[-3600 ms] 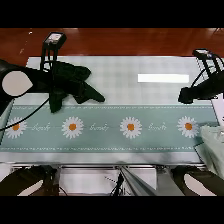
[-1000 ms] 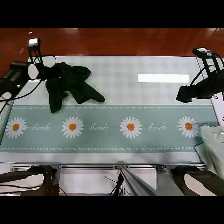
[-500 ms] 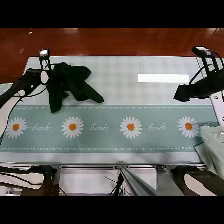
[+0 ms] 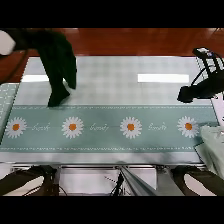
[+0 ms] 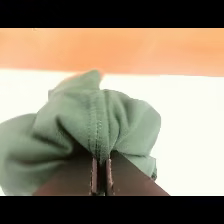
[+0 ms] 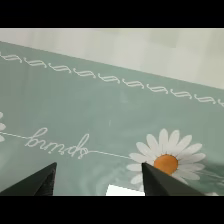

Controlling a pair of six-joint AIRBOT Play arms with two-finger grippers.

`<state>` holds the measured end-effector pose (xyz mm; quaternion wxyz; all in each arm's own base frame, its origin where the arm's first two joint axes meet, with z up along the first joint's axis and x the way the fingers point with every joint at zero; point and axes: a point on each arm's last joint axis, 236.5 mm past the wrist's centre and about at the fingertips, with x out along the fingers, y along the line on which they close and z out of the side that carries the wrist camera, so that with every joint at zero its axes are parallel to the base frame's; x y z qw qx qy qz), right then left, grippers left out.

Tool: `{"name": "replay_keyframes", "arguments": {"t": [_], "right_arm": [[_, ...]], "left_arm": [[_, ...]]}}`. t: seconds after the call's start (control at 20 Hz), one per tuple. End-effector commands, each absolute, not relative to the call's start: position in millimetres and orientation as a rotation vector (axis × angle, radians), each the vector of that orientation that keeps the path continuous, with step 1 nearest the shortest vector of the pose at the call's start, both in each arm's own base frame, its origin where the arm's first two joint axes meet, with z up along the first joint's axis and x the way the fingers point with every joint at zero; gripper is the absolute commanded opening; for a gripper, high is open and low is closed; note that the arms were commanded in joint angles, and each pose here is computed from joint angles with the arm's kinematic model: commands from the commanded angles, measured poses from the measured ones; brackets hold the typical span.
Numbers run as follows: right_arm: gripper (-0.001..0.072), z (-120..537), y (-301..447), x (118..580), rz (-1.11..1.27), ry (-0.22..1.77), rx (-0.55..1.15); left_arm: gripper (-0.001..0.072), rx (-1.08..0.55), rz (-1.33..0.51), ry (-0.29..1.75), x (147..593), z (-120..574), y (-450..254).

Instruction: Fold the shirts.

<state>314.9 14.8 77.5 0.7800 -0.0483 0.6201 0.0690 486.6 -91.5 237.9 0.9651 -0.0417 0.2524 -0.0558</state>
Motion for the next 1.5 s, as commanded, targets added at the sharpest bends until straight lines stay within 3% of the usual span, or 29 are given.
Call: {"name": "replay_keyframes", "arguments": {"t": [0.0, 0.05, 0.25, 0.4, 0.55, 0.75, 1.0, 1.15, 1.2, 1.3, 1.35, 1.45], "right_arm": [[0.0548, 73.9, -11.6, 295.5, 0.068, 1.433, -0.184], [0.0479, 74.3, -18.8, 293.6, 0.042, 1.442, -0.205], [0.0470, 75.0, -24.4, 292.1, 0.021, 1.448, -0.219], [0.0471, 75.6, -33.1, 286.6, -0.010, 1.473, -0.243], [0.0471, 76.2, -37.3, 286.4, -0.025, 1.474, -0.256], [0.0471, 76.3, -37.2, 287.3, -0.025, 1.470, -0.256], [0.0471, 77.1, -36.2, 295.9, -0.021, 1.434, -0.256], [0.0471, 77.6, -34.9, 300.7, -0.017, 1.413, -0.254], [0.0471, 77.7, -35.0, 301.2, -0.017, 1.411, -0.255], [0.0471, 77.8, -35.0, 301.4, -0.017, 1.410, -0.256], [0.0471, 77.8, -34.9, 301.7, -0.017, 1.409, -0.255], [0.0472, 78.0, -35.0, 302.6, -0.017, 1.405, -0.256]], "left_arm": [[0.0026, -0.109, -0.283, 0.211, 388.0, 387.9, -129.9], [0.0026, -0.121, -0.336, 0.143, 357.3, 416.0, -137.5], [0.0026, -0.211, -0.536, 0.026, 257.7, 471.1, -156.9], [0.0026, -0.215, -0.669, 0.116, 228.3, 455.1, -187.3], [0.0026, -0.146, -0.752, 0.283, 231.2, 398.8, -237.4], [0.0027, -0.010, -0.752, 0.589, 258.3, 263.2, -303.4], [0.0026, -0.122, -0.774, 0.941, 262.3, 107.1, -376.6], [0.0028, -0.189, -0.805, 1.076, 255.8, 54.2, -407.7], [0.0060, -0.174, -0.831, 1.082, 253.8, 48.3, -412.2], [0.0425, -0.147, -0.836, 1.087, 258.4, 52.0, -403.6], [0.0533, -0.143, -0.818, 1.109, 264.3, 59.0, -390.0], [0.0533, -0.083, -0.794, 1.120, 280.8, 80.1, -348.1]]}}
